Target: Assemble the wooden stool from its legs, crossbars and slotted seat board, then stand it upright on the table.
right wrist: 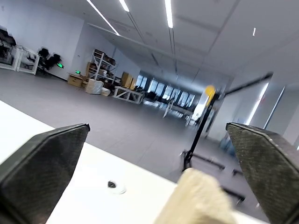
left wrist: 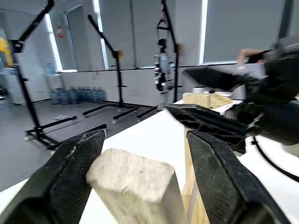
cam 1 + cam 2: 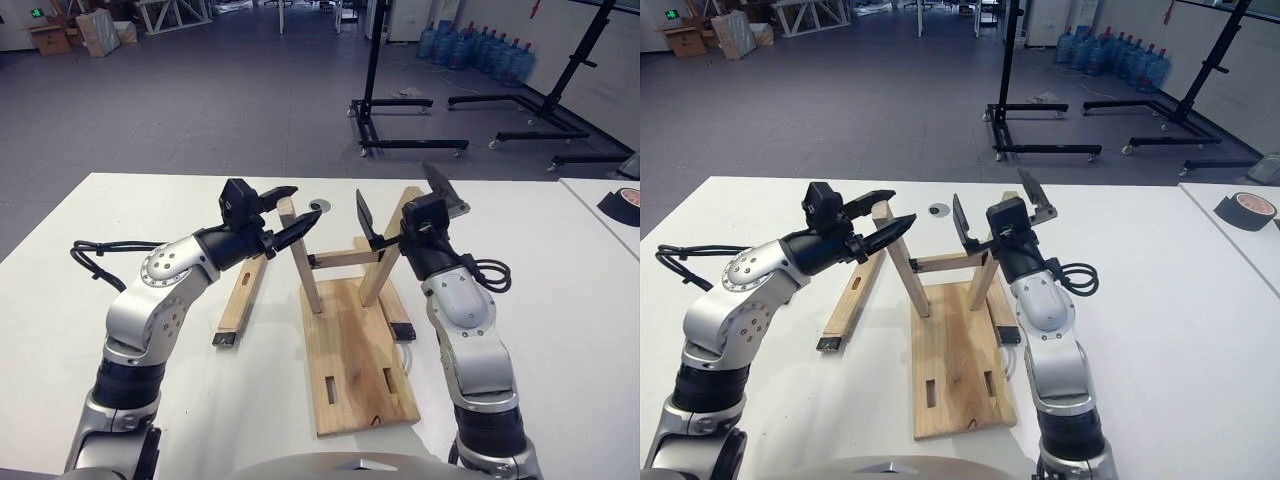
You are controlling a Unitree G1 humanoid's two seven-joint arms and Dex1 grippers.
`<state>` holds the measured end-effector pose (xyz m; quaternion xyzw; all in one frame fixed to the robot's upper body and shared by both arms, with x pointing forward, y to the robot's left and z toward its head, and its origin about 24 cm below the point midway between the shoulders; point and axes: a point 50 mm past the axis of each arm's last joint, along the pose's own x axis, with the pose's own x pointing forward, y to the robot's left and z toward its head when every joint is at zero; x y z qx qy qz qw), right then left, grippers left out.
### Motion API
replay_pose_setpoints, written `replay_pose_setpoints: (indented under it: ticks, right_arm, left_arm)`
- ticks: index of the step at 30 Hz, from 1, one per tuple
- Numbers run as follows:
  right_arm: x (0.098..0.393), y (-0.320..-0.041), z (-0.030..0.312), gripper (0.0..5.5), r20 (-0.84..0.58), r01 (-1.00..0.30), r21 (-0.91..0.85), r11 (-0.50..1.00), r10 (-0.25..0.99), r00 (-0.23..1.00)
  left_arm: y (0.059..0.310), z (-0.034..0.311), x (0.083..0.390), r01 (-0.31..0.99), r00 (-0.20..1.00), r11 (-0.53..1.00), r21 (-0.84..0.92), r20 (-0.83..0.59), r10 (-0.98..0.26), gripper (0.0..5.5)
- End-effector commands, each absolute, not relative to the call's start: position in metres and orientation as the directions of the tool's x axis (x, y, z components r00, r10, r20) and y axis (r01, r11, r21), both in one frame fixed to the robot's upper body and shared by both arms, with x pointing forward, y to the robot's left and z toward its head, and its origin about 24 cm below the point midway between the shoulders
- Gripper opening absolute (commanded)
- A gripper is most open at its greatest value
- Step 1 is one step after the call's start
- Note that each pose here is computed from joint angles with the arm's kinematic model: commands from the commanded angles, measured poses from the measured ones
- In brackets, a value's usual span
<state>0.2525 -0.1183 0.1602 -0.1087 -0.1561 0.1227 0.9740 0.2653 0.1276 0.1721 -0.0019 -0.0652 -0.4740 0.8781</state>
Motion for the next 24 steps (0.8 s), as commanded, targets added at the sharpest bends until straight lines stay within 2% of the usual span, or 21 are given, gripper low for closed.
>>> replay_pose_setpoints:
  ticks: [1,6,11,18,24]
  right_arm:
    - [0.258,-0.120,0.160,5.40,0.238,-0.238,-0.156,0.959,0.271,0.933]
    - [0.258,-0.119,0.163,5.40,0.235,-0.246,-0.108,0.963,0.265,0.935]
    - [0.256,-0.113,0.165,5.40,0.233,-0.277,-0.141,0.951,0.304,0.924]
    - [0.258,-0.097,0.161,5.40,0.178,-0.386,-0.184,0.904,0.417,0.891]
    - [0.255,-0.084,0.157,5.40,0.134,-0.496,-0.194,0.847,0.524,0.841]
  left_arm:
    - [0.128,0.171,0.273,0.888,0.452,0.456,0.061,0.074,-0.889,3.17]
    - [0.137,0.172,0.287,0.900,0.423,0.424,0.102,0.024,-0.906,3.17]
    - [0.124,0.179,0.293,0.900,0.412,0.413,0.141,0.038,-0.911,3.17]
    - [0.112,0.170,0.284,0.939,0.324,0.324,0.112,0.020,-0.946,3.17]
    - [0.108,0.166,0.286,0.945,0.311,0.310,0.103,0.009,-0.950,3.17]
